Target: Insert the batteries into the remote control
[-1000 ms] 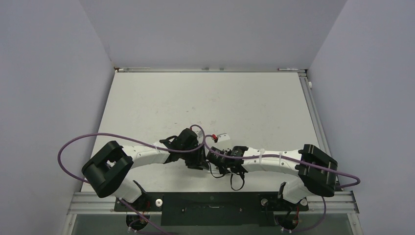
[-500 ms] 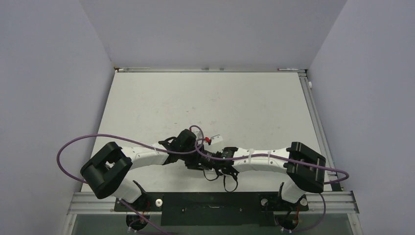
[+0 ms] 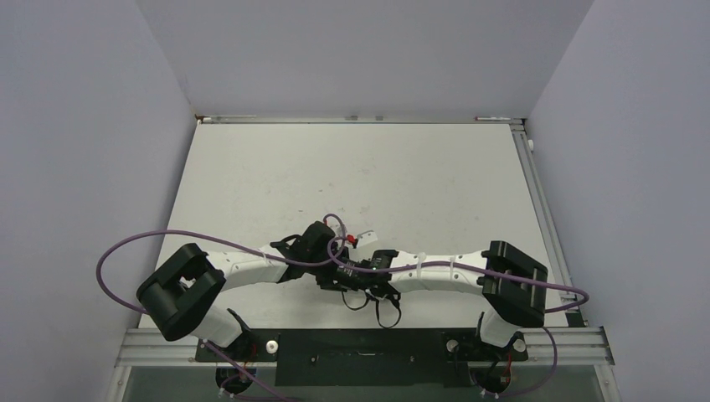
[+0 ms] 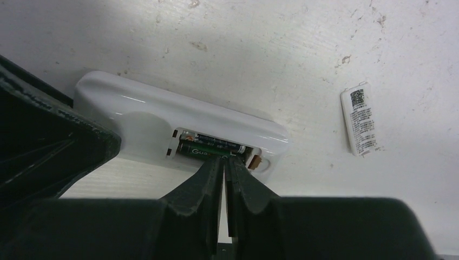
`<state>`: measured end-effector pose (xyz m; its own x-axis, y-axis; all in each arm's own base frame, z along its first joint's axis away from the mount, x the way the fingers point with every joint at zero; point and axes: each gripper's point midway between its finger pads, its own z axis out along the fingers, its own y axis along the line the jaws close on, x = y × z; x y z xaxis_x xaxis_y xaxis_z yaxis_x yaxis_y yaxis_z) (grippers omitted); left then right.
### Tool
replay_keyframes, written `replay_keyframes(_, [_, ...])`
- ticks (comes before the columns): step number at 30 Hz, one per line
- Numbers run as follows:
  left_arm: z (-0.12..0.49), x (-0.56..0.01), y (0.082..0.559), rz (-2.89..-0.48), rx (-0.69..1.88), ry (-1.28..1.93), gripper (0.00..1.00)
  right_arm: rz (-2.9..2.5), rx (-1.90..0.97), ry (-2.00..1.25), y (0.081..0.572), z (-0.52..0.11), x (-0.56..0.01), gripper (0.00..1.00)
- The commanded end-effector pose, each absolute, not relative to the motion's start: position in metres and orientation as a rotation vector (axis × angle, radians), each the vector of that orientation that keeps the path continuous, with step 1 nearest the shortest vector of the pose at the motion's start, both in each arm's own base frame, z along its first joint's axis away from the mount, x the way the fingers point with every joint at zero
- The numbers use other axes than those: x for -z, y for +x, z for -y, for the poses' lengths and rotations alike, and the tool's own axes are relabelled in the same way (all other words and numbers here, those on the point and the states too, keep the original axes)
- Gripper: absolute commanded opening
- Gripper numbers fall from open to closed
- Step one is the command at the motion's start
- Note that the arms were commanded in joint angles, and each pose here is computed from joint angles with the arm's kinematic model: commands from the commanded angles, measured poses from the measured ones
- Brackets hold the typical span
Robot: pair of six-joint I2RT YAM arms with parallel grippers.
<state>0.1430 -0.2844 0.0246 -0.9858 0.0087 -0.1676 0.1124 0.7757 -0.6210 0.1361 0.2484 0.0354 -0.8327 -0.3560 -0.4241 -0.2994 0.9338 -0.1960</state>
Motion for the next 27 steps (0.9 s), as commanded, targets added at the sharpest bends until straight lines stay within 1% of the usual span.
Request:
replay_keyframes(1, [0.287,-0.032,0.143,-2.786,1.032,0.147,0.35,-2.625,0.094,-0.463,0.134,-0.268,-0.052,0.1])
replay_keyframes(8, [0.284,-0.036,0.151,-2.781,0.994,0.143,0.36,-2.558,0.086,-0.414,0.152,-0.261,-0.085,0.15])
replay_keyframes(10, [0.283,-0.037,0.153,-2.78,0.979,0.144,0.36,-2.547,0.08,-0.399,0.156,-0.256,-0.092,0.18])
replay_keyframes(16, [0.278,-0.045,0.156,-2.772,0.948,0.134,0.4,-2.548,0.057,-0.351,0.169,-0.234,-0.096,0.24])
replay_keyframes(21, [0.271,-0.048,0.152,-2.778,0.93,0.115,0.45,-2.558,0.046,-0.33,0.176,-0.215,-0.098,0.44])
replay_keyframes(27, [0.267,-0.055,0.149,-2.766,0.931,0.092,0.49,-2.598,0.062,-0.309,0.179,-0.192,-0.09,0.55])
